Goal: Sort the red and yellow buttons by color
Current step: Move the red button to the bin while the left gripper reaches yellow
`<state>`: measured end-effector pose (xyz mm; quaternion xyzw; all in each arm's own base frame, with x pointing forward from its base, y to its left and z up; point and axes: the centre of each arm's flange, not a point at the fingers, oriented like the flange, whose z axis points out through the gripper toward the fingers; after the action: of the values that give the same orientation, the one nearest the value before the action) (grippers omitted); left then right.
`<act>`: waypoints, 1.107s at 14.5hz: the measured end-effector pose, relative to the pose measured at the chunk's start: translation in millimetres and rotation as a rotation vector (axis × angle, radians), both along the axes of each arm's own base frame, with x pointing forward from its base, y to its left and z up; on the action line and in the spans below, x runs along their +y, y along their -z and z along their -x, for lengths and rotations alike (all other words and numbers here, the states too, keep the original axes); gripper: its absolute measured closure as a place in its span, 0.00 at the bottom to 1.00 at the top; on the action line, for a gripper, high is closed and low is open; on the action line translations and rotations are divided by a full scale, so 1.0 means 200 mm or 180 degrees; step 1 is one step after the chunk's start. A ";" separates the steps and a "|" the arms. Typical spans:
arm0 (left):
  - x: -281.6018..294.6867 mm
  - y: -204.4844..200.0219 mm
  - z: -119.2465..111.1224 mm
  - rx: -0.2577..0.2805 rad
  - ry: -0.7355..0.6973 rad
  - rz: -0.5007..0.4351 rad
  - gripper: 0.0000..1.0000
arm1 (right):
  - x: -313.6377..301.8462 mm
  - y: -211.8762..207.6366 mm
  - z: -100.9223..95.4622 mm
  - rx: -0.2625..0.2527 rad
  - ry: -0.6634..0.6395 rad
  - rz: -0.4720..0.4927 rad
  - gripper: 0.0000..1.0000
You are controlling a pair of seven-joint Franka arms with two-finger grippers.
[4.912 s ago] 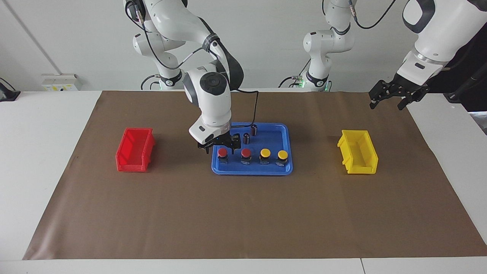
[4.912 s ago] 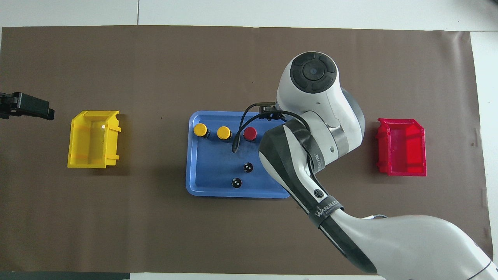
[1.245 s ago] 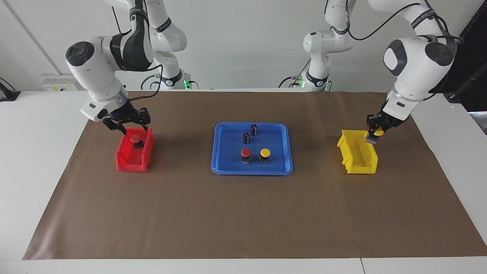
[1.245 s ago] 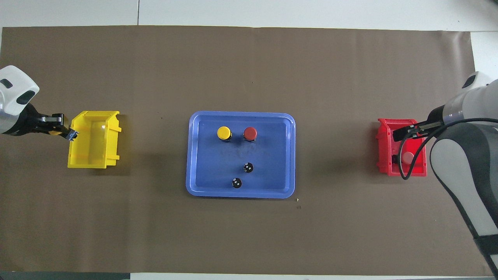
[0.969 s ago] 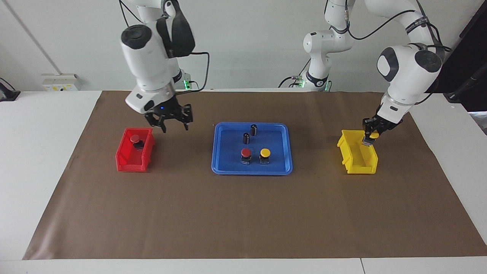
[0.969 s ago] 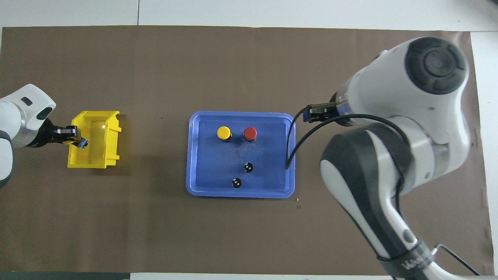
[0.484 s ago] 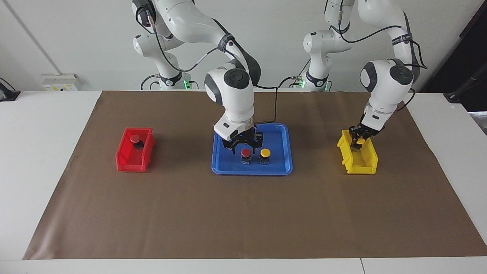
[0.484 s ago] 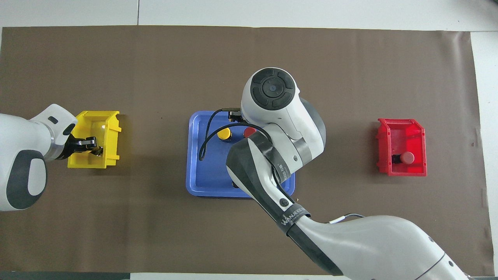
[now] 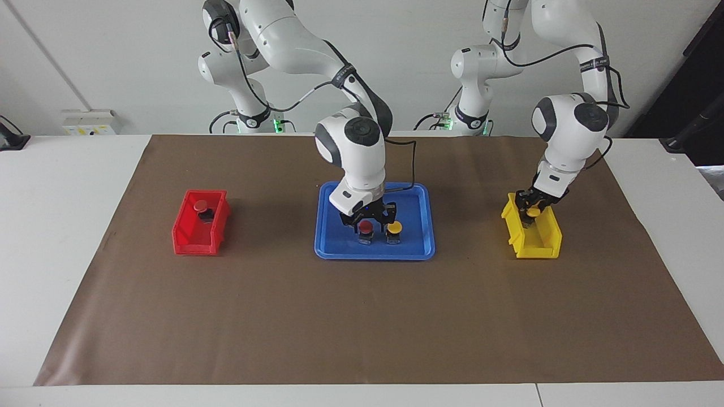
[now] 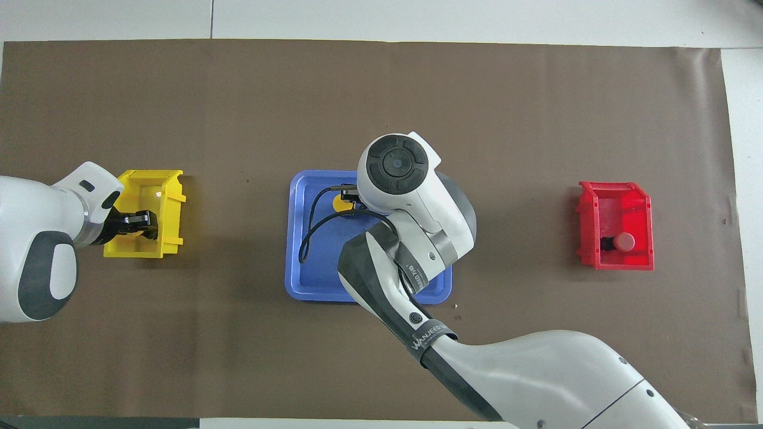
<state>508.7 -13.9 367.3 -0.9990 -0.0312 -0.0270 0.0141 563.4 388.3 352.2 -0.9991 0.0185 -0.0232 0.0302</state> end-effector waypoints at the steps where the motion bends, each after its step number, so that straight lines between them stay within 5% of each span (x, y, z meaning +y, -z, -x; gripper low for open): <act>1: 0.00 -0.03 -0.02 -0.0015 0.0003 -0.0001 0.39 | 0.00 0.01 0.00 0.0006 0.0003 0.0006 0.29; 3: -0.02 -0.15 -0.06 0.0027 0.0020 -0.0011 0.22 | -0.01 0.01 0.00 0.0015 0.0006 0.0014 0.33; 5: -0.05 -0.41 -0.11 0.0088 0.0153 -0.0032 0.02 | -0.01 0.02 0.01 0.0021 0.0007 0.0019 0.48; 6: -0.07 -0.61 -0.13 0.0114 0.0280 -0.0046 0.00 | -0.02 0.02 0.01 0.0027 0.0009 0.0024 0.59; 8: -0.09 -1.00 -0.13 0.0095 0.0422 -0.0060 0.00 | -0.05 -0.03 -0.01 0.0089 0.0041 0.0073 0.59; 11: -0.15 -1.37 -0.10 -0.0026 0.0543 -0.0066 0.00 | -0.33 -0.40 -0.18 0.0218 0.0065 0.0164 0.59; 13: -0.23 -1.35 -0.12 -0.0077 0.0628 -0.0047 0.00 | -0.79 -0.67 -0.25 0.0260 -0.0096 0.0171 0.59; 16: -0.49 -0.98 -0.18 -0.0135 0.0631 0.0049 0.00 | -1.54 -0.79 -0.15 0.0327 -0.0416 0.0148 0.59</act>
<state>545.2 -110.9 563.3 -0.9965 0.0673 -0.0491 0.0030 593.9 80.5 509.2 -0.9985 -0.0458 0.0296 0.0074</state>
